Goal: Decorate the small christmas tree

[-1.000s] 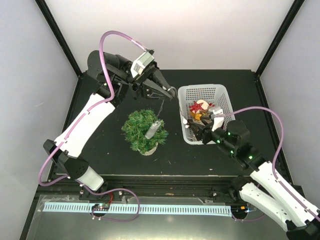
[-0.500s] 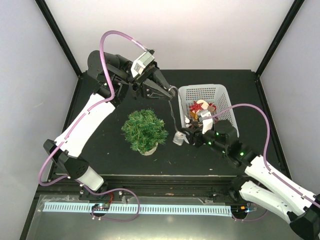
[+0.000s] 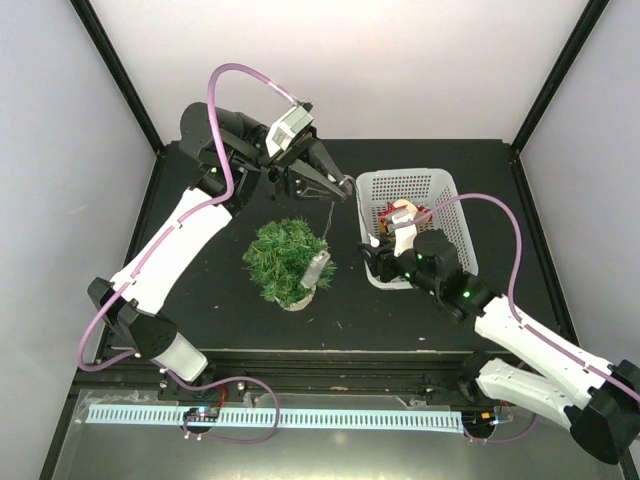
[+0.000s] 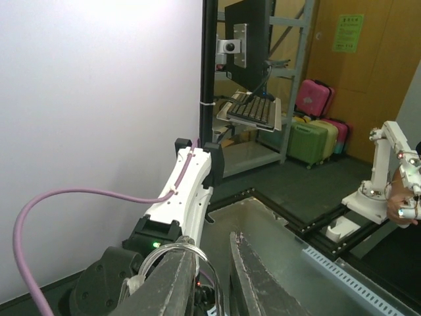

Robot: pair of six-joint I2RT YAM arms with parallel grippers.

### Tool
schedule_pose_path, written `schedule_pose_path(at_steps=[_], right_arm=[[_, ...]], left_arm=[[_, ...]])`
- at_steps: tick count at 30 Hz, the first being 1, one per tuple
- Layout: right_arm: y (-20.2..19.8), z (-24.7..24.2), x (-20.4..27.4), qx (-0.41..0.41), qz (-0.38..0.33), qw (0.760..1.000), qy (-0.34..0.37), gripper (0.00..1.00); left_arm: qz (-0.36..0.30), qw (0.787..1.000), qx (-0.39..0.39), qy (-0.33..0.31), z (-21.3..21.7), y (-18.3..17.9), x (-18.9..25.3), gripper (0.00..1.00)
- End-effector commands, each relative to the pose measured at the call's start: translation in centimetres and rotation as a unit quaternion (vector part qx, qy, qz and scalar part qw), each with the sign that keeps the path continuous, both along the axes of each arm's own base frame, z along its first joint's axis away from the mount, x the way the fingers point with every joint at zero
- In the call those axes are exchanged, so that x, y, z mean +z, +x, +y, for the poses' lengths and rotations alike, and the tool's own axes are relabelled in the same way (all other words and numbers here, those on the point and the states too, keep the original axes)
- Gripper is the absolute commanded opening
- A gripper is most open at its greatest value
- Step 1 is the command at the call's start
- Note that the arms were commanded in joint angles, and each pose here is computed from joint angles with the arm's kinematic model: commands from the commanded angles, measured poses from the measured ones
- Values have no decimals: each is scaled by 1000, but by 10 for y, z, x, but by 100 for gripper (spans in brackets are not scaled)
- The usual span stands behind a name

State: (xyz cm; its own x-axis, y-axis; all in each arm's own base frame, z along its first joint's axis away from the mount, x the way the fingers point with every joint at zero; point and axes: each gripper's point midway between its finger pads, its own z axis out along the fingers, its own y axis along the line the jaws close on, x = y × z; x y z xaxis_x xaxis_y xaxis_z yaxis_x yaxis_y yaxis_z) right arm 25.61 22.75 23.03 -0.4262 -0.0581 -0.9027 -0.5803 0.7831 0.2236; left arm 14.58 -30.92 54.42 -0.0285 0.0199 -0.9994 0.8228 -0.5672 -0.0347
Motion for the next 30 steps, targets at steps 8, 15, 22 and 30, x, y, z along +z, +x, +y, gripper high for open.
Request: schedule_pose_path(at_steps=[8,15,22,30], right_arm=[[16,-1,7,-33,-23,999,1,1],[1,-14,69,-29,-68,997,25,1],[-9,-23,142,-25,-108,993,39,1],[-12,-31,195,-33,-147,988,44,1]], left_arm=[[-57,995,-62,45,35,-43,-13,17],[-63,996,-38,42,58,-59,-17,16],[-65,997,-16,41,77,-73,-30,14],[-66,997,22,39,93,-77,-43,13]])
